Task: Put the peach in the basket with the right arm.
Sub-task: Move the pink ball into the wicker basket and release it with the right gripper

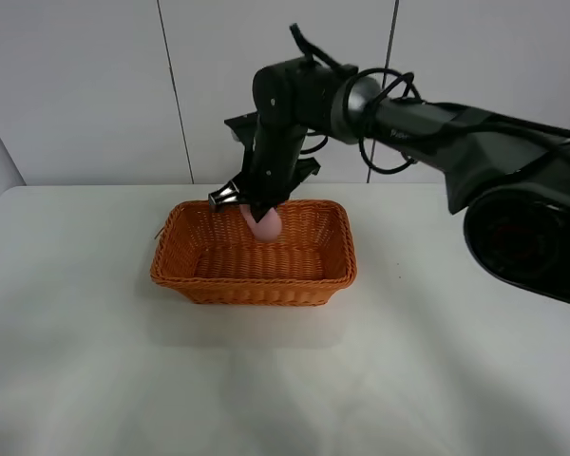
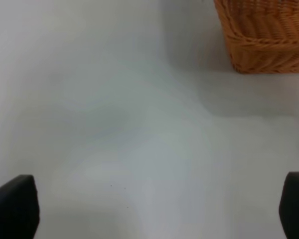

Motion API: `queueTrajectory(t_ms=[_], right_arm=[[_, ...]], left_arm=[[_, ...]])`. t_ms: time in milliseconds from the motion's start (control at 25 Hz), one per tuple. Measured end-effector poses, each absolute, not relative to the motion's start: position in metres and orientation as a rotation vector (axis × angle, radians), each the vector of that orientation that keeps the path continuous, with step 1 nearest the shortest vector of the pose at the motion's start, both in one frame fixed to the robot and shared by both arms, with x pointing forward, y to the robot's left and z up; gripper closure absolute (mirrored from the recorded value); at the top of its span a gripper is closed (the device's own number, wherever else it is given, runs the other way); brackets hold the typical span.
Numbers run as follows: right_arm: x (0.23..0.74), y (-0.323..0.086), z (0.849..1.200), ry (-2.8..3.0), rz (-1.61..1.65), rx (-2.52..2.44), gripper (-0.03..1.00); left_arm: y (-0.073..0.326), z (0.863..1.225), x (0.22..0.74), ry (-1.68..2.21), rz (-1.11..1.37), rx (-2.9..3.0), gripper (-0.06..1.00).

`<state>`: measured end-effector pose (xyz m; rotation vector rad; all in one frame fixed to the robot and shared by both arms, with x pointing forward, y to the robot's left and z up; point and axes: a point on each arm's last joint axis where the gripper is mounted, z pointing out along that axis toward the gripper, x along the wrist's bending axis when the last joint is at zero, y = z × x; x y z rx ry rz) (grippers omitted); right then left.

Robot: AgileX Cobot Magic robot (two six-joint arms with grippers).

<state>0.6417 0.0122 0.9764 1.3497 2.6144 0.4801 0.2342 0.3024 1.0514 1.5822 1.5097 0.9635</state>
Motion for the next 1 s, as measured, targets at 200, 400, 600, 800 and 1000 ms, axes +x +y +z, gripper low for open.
queueTrajectory(t_ms=[200, 400, 600, 800, 1000], right_arm=[[0.646, 0.017, 0.937, 2.648, 0.406, 1.362, 0.88], [0.645, 0.017, 0.934, 2.658, 0.388, 1.368, 0.42], [0.642, 0.015, 0.941, 2.690, 0.326, 1.382, 0.29], [0.648, 0.020, 0.984, 2.639, 0.454, 1.354, 0.27], [0.646, 0.012, 1.040, 2.544, 0.595, 1.305, 0.27]], left_arm=[[0.302, 1.051, 0.234, 1.510, 0.963, 1.582, -0.04], [0.302, 1.051, 0.234, 1.510, 0.963, 1.582, -0.04], [0.302, 1.051, 0.234, 1.510, 0.963, 1.582, -0.04], [0.302, 1.051, 0.234, 1.510, 0.963, 1.582, -0.04], [0.302, 1.051, 0.234, 1.510, 0.963, 1.582, -0.04]])
